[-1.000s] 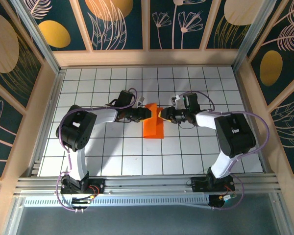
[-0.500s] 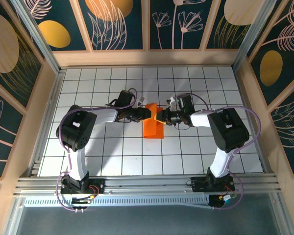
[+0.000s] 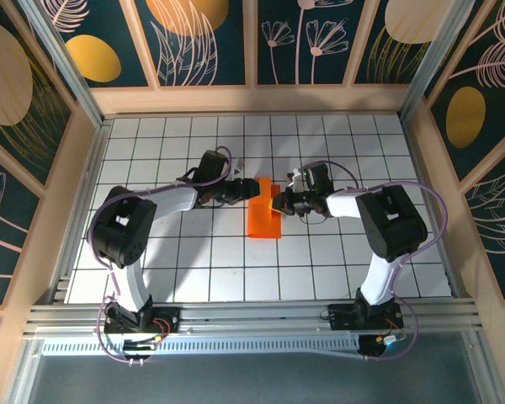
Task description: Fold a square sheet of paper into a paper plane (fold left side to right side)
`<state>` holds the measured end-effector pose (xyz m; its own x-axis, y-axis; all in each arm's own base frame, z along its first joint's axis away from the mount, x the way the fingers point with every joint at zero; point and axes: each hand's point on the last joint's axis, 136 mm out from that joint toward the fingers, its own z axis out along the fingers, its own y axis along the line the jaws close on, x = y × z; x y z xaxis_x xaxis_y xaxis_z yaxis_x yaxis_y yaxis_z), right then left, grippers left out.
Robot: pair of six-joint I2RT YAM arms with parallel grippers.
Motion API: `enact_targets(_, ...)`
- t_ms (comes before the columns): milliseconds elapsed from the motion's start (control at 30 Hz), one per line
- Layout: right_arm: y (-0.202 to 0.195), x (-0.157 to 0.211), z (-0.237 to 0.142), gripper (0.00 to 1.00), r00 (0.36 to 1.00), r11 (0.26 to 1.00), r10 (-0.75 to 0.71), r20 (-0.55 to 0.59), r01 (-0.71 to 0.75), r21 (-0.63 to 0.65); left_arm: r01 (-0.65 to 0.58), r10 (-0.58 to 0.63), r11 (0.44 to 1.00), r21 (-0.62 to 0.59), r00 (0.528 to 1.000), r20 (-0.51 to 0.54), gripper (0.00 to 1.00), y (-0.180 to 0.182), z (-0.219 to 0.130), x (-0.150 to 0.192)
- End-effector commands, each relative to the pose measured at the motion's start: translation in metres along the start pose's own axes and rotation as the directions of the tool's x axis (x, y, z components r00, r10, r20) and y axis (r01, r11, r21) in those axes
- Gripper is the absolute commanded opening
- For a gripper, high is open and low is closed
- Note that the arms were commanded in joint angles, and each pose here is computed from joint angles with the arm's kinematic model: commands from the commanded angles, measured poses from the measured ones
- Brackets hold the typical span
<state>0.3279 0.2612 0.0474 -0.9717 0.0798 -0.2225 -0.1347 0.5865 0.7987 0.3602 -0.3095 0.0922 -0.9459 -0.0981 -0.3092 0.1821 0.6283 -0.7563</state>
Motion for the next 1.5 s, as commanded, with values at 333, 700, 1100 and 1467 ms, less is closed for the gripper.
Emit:
enact_targets(333, -0.015, -0.006, -0.010, 0.00, 0.999, 0.990, -0.012, 0.047, 0.005, 0.143, 0.018, -0.023, 0.985, -0.172, 0.999, -0.027, 0.60, 0.035, 0.008, 0.017)
enact_targets(700, -0.017, -0.006, -0.012, 0.00, 0.999, 0.986, -0.024, 0.045, 0.016, 0.164, 0.024, -0.037, 0.985, -0.171, 0.997, -0.073, 0.59, 0.039, 0.031, 0.030)
enact_targets(1100, -0.020, -0.005, -0.012, 0.00, 0.999, 0.985, -0.019, 0.037, 0.012, 0.174, 0.028, -0.053, 0.976, -0.216, 0.992, -0.113, 0.46, 0.055, 0.049, 0.042)
enact_targets(1467, -0.022, -0.016, -0.041, 0.30, 0.992, 0.963, -0.062, 0.108, 0.031, 0.267, -0.002, -0.058, 0.946, -0.324, 0.983, -0.176, 0.43, 0.081, 0.059, 0.061)
